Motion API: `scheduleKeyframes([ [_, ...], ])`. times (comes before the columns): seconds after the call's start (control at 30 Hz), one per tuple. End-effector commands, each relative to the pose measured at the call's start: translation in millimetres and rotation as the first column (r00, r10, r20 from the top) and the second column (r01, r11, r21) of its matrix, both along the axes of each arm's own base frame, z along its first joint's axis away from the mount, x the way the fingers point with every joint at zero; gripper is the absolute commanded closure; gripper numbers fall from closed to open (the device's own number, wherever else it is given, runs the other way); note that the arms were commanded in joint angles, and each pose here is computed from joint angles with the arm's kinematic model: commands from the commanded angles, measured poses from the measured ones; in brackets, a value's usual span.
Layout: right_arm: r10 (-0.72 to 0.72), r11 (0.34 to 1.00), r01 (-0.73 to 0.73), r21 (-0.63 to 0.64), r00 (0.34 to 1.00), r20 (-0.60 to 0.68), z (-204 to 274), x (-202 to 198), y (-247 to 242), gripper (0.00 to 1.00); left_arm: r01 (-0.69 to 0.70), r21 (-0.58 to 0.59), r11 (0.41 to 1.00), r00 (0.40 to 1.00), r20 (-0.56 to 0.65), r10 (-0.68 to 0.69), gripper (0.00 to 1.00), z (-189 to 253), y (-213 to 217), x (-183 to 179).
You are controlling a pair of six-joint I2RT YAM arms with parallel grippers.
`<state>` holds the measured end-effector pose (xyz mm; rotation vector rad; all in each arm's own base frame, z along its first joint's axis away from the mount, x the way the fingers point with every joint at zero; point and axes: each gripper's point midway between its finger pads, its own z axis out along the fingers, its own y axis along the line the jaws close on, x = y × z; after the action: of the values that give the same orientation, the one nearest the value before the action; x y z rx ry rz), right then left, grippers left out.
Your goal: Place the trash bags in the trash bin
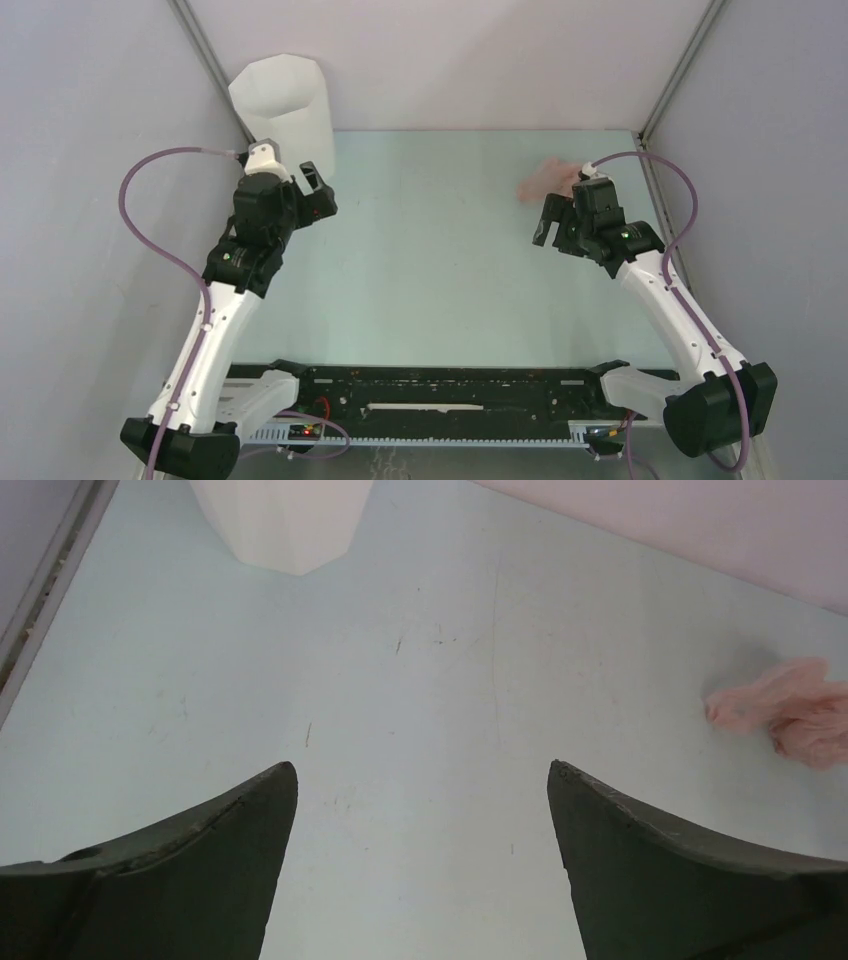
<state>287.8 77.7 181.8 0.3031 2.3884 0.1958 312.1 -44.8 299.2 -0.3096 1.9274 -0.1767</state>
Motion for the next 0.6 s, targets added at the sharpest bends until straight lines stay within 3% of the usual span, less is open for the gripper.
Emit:
scheduleKeyframes([
  [0.0,-0.031,1.000,0.031,0.000,0.997,0.077,12.6,13.0,-3.6,0.01,0.007,-0.054,0.999,0.999,0.043,-0.005,0.00,2.4,-4.8,7.0],
  [0.57,0.007,1.000,-0.005,-0.018,0.994,0.109,20.2,8.5,4.3,0.00,0.017,-0.185,0.983,0.997,0.079,-0.003,0.00,9.6,-17.4,16.1],
])
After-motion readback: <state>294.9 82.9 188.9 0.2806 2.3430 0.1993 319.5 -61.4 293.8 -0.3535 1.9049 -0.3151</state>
